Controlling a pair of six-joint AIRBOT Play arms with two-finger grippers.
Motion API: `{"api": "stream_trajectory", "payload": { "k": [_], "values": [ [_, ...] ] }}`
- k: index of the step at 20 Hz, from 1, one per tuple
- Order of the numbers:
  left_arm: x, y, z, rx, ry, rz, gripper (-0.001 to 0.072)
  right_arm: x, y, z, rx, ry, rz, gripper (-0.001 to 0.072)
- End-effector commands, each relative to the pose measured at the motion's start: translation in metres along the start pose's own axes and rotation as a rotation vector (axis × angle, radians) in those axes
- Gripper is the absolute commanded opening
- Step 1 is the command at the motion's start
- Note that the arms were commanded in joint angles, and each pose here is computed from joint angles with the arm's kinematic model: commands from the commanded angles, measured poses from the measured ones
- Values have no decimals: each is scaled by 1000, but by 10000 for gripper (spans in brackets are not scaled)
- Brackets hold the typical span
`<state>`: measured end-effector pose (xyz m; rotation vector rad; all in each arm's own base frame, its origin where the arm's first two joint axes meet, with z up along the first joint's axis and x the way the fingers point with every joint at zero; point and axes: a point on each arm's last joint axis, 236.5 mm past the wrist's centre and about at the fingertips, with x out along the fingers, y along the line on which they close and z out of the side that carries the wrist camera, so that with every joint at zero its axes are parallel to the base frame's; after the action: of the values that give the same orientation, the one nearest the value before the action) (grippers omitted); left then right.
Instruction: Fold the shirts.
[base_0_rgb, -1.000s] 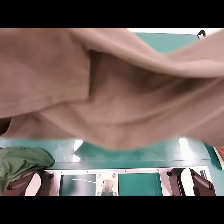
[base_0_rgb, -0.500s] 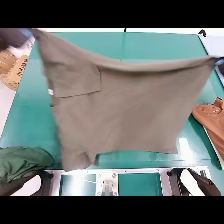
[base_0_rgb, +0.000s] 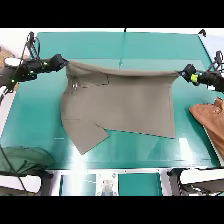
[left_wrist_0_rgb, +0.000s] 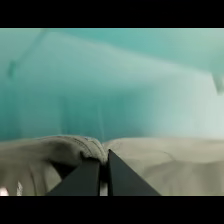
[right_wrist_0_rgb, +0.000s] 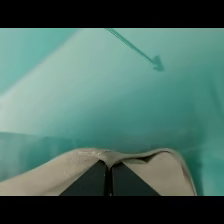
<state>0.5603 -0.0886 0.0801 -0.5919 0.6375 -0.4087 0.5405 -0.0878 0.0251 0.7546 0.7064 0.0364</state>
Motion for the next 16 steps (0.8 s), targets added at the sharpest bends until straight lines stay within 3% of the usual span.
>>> {"api": "stream_trajectory", "payload": {
  "k": [1,5,10,16],
  "values": [
    [4,8,35,-2,-112,41,29,25,19,35,18,-25,90,17],
    [0,2,53,23,-154,43,29,31,47,60,-34,-69,136,17],
    [9,12,36,26,-94,47,29,51,44,46,-46,-17,141,17],
    [-4,56,-48,92,278,198,29,28,-31,-24,-155,329,-57,16]
  ]
}}
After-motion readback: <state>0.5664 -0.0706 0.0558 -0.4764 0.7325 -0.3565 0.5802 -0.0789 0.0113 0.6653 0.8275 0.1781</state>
